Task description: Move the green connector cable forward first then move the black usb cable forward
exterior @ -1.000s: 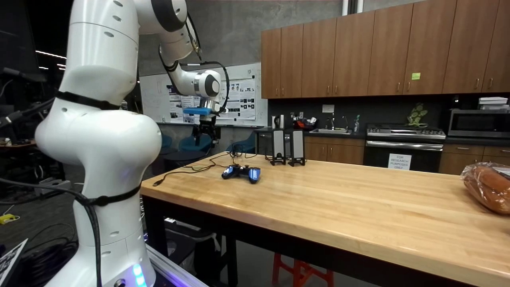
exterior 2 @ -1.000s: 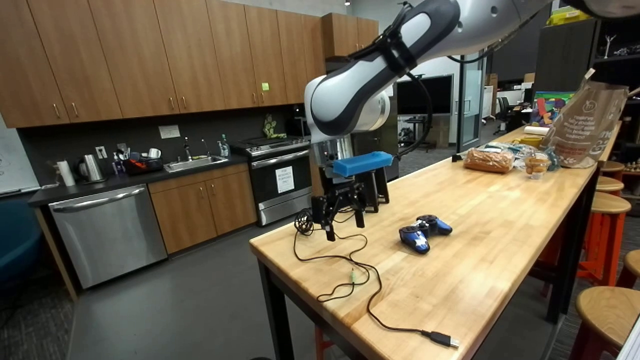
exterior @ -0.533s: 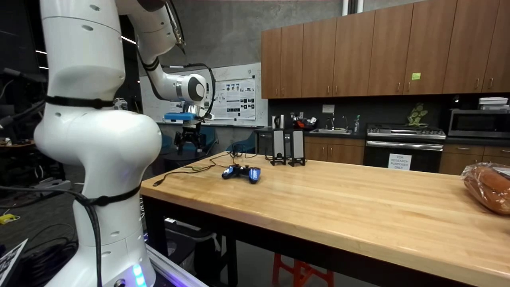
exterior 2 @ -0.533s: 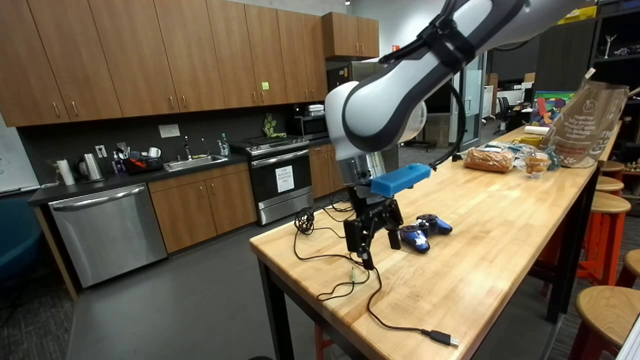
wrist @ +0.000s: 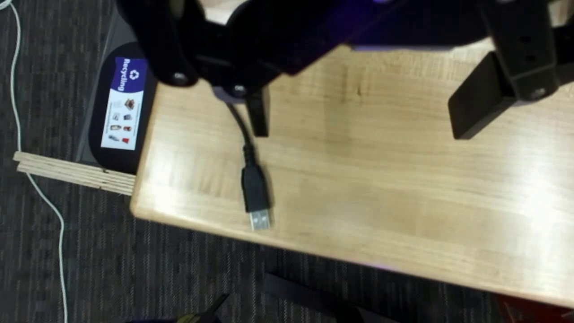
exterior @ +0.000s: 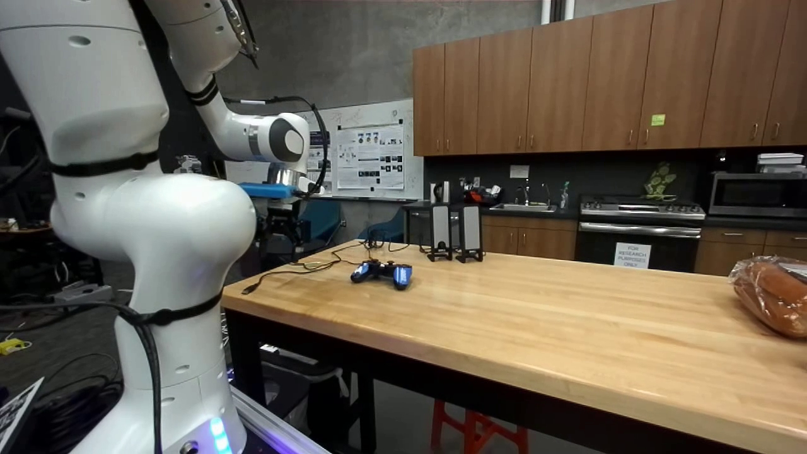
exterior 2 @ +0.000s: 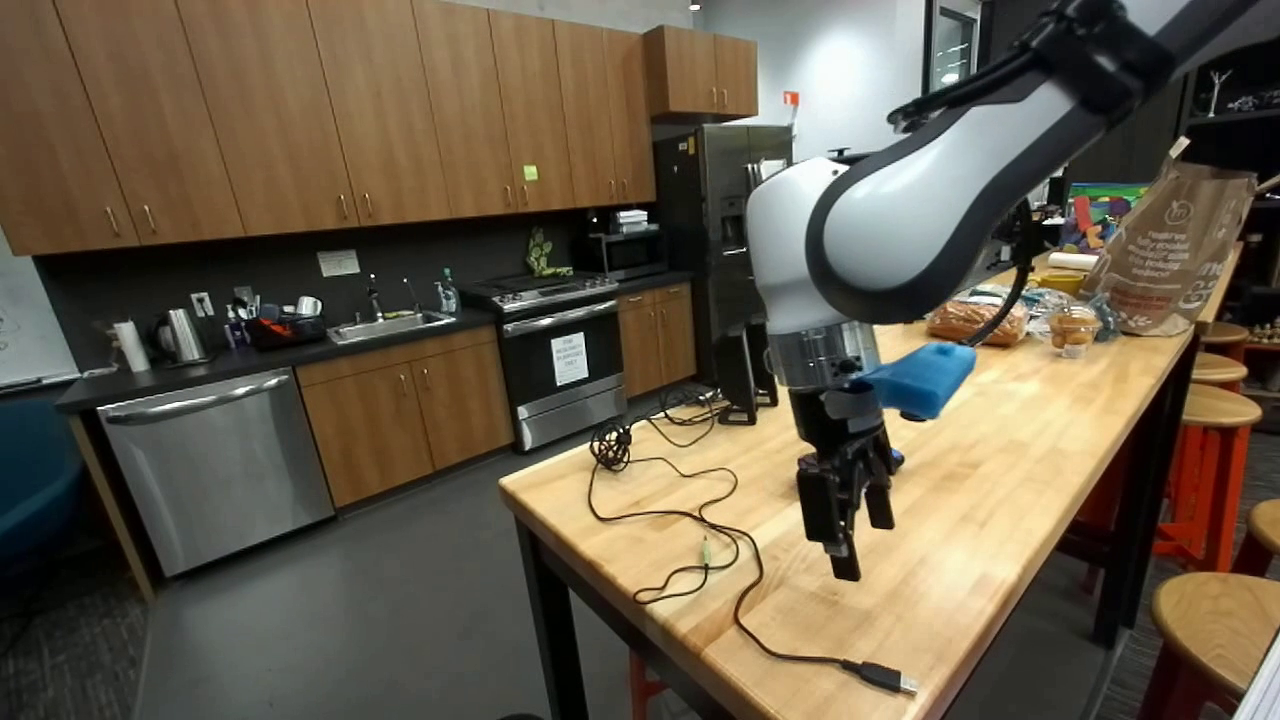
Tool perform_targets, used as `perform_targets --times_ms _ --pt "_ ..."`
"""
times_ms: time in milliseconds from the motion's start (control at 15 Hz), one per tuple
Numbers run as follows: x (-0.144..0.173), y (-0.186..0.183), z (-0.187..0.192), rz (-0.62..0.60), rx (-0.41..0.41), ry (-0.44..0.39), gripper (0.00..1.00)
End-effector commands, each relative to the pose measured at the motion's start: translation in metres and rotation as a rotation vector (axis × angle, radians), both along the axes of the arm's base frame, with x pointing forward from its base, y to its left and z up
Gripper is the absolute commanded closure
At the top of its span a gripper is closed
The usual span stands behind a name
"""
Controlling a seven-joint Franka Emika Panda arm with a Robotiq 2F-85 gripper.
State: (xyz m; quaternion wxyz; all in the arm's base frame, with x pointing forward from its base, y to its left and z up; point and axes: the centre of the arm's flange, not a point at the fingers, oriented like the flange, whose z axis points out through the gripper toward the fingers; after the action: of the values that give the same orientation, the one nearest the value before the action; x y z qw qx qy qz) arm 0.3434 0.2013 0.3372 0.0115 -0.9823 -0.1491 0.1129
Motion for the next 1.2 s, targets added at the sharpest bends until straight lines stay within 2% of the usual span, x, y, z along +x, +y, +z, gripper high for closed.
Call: perform_targets --times_ms 0,400,733,1133 --pt "-0.050 -0.008 -0.007 0.059 0.057 -0.013 0.00" --pt "-0.074 0.014 -0.031 0.195 0.083 -0.022 0.00" --pt "-0.073 0.028 -0.035 0.255 0.088 -0.063 0.00" --pt "-0.071 0.038 -0.048 0.298 0.094 -0.054 0.00"
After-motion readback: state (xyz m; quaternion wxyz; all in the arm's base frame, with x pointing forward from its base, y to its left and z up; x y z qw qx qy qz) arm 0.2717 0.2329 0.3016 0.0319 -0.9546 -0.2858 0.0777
